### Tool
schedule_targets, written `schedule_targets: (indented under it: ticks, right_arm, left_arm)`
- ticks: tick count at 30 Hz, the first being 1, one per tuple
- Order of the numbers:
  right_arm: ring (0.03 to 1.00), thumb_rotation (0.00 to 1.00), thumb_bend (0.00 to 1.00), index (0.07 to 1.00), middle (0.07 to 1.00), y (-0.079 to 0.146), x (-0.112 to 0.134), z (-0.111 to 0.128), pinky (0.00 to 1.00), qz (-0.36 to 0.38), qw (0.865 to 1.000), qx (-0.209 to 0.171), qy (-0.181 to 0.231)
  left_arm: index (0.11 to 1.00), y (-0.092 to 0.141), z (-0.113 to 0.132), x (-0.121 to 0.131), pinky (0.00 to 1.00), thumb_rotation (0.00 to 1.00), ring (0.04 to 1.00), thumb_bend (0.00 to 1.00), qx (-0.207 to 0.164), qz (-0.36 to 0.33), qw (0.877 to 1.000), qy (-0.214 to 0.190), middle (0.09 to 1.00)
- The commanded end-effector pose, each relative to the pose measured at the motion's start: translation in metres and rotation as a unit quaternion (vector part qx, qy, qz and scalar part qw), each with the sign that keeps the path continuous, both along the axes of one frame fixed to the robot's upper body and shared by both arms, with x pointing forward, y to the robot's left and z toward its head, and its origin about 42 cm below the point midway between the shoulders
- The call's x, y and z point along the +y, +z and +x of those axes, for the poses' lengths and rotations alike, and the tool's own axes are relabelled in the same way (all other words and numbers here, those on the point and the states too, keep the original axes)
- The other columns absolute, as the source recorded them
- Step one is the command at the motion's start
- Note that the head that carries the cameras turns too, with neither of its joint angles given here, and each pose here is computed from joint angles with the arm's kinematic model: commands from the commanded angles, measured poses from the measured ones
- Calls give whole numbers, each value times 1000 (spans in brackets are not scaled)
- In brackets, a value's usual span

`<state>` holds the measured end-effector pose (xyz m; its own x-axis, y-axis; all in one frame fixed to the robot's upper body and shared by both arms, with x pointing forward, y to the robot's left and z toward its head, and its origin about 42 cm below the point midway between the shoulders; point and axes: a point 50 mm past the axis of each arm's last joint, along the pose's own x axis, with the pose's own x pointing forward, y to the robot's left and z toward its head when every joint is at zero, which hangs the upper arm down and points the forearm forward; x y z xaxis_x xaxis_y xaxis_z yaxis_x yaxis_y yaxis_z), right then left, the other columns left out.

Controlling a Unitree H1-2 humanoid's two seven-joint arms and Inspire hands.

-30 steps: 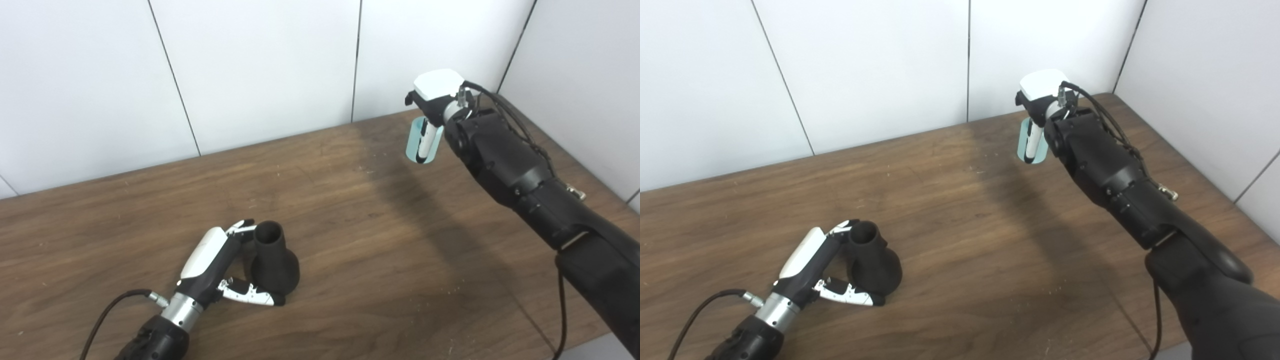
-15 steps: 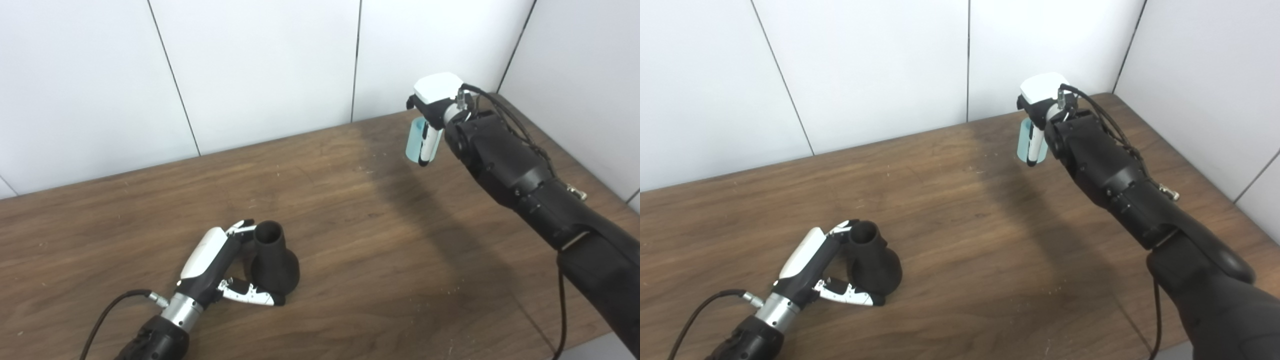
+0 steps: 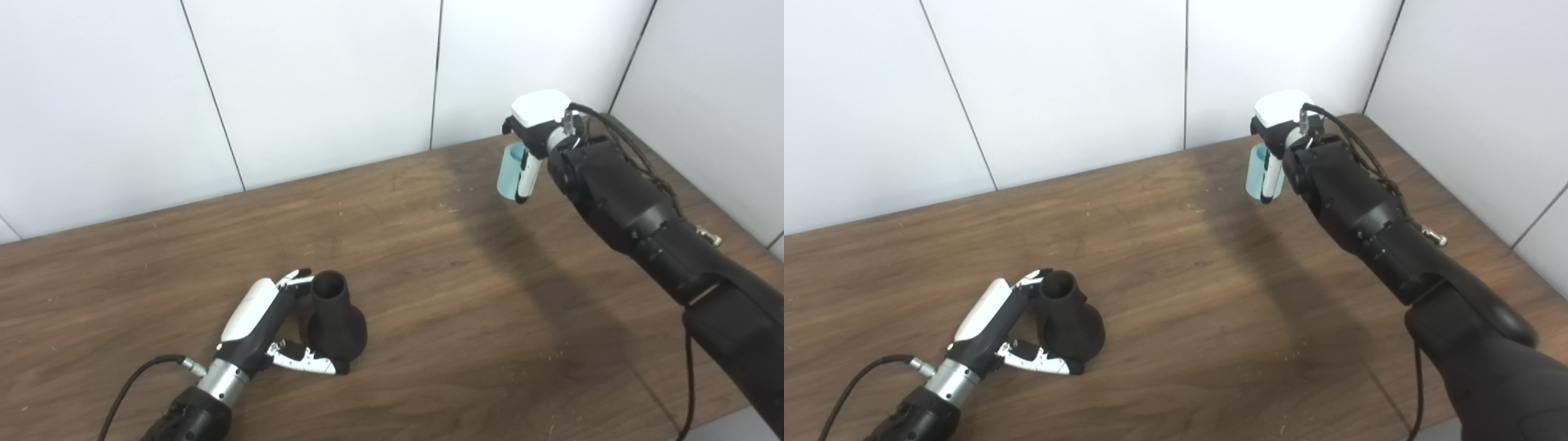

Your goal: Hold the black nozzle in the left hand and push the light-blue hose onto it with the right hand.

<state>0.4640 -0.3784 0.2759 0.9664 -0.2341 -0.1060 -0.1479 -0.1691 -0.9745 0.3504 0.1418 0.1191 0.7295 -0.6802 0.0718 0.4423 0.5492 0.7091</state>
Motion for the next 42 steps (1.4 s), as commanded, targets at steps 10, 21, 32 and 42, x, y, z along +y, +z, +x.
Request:
schedule_targets:
  ticks: [10, 21, 32, 42]
  right_arm:
    - [581, 169, 997, 764, 703, 48, -9, 7, 407, -3, 997, -75, 12]
    - [585, 146, 989, 759, 703, 46, -8, 8, 397, -7, 997, -72, 16]
    - [614, 166, 995, 738, 718, 44, -11, 11, 432, -29, 998, -52, 2]
    - [630, 171, 997, 738, 735, 42, -12, 10, 439, -26, 999, -47, -1]
  left_arm:
    - [448, -83, -59, 11, 916, 0, 710, 516, 130, 85, 988, 9, 542]
    - [448, -83, -59, 11, 916, 0, 710, 516, 131, 84, 988, 8, 542]
    - [448, -82, -59, 12, 908, 0, 710, 516, 132, 83, 988, 9, 542]
    - [448, -83, -59, 12, 907, 0, 710, 516, 134, 84, 987, 9, 542]
